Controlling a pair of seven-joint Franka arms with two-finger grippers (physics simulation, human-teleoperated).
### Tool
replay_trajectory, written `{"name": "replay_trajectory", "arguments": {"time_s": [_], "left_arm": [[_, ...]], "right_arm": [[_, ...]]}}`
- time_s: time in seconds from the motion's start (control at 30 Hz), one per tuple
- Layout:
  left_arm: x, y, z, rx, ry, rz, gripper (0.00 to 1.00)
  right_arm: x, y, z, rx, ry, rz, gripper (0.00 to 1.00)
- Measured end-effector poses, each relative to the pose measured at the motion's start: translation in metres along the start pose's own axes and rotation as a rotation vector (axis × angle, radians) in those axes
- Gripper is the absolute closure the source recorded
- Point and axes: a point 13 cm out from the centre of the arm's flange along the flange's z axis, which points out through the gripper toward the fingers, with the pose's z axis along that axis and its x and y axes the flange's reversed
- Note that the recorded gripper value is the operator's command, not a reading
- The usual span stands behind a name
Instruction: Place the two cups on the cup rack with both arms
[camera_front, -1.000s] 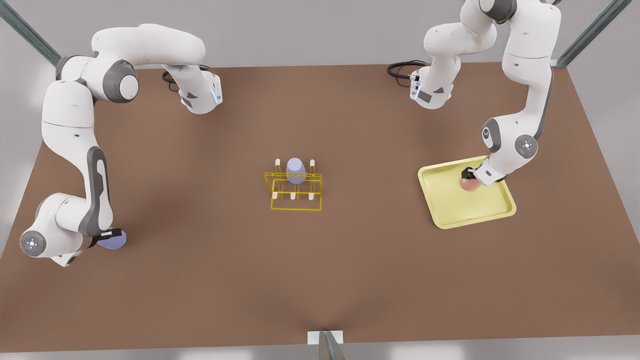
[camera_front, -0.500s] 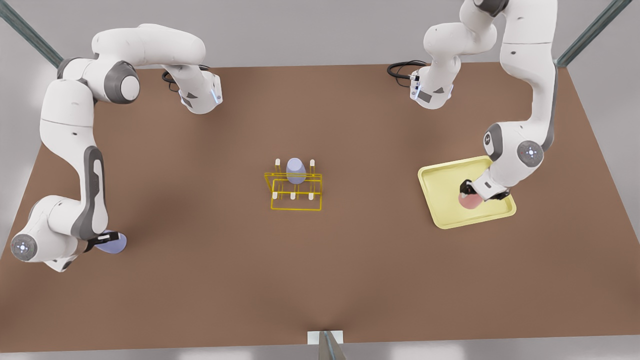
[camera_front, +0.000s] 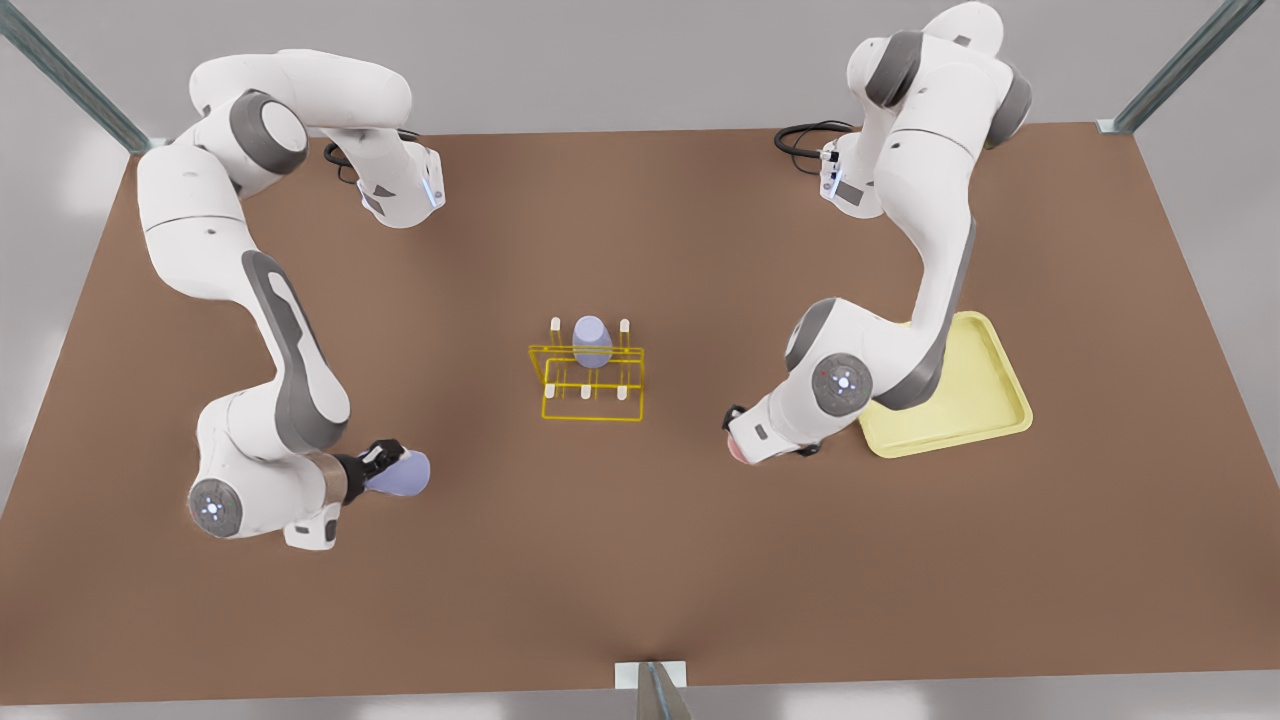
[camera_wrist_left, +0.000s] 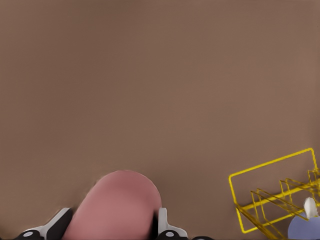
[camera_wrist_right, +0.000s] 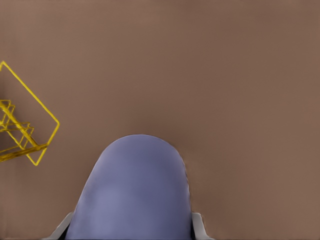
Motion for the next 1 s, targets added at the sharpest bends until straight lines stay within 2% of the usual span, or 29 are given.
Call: {"name": "replay_trajectory", "arguments": {"time_s": [0.17,0.37,0.73,0.77,0.8,1.0], "left_arm": [[-0.002,-0.09,-0.023,0.063,-0.016,-0.103,0.21],[0.017,-0.196,-0.012,0.117,0.012,-0.198,0.21],[0.027,-0.198,0.042,0.066,0.097,-0.455,0.21],[0.028,-0.199,0.047,0.063,0.102,-0.471,0.17],[0.029,-0.199,0.052,0.06,0.106,-0.486,0.0],[0.022,-0.187,0.042,0.052,0.093,-0.574,0.0]], "right_arm": [[-0.052,0.082,-0.005,0.0,-0.022,-0.094,0.49],[-0.077,0.154,-0.008,-0.084,-0.054,-0.134,0.49],[-0.072,0.189,-0.003,-0.136,-0.007,-0.11,0.48],[-0.069,0.19,-0.003,-0.139,0.004,-0.108,0.48],[-0.066,0.193,-0.003,-0.143,0.016,-0.108,0.47],[-0.059,0.224,0.011,-0.16,0.083,-0.131,0.47]]}}
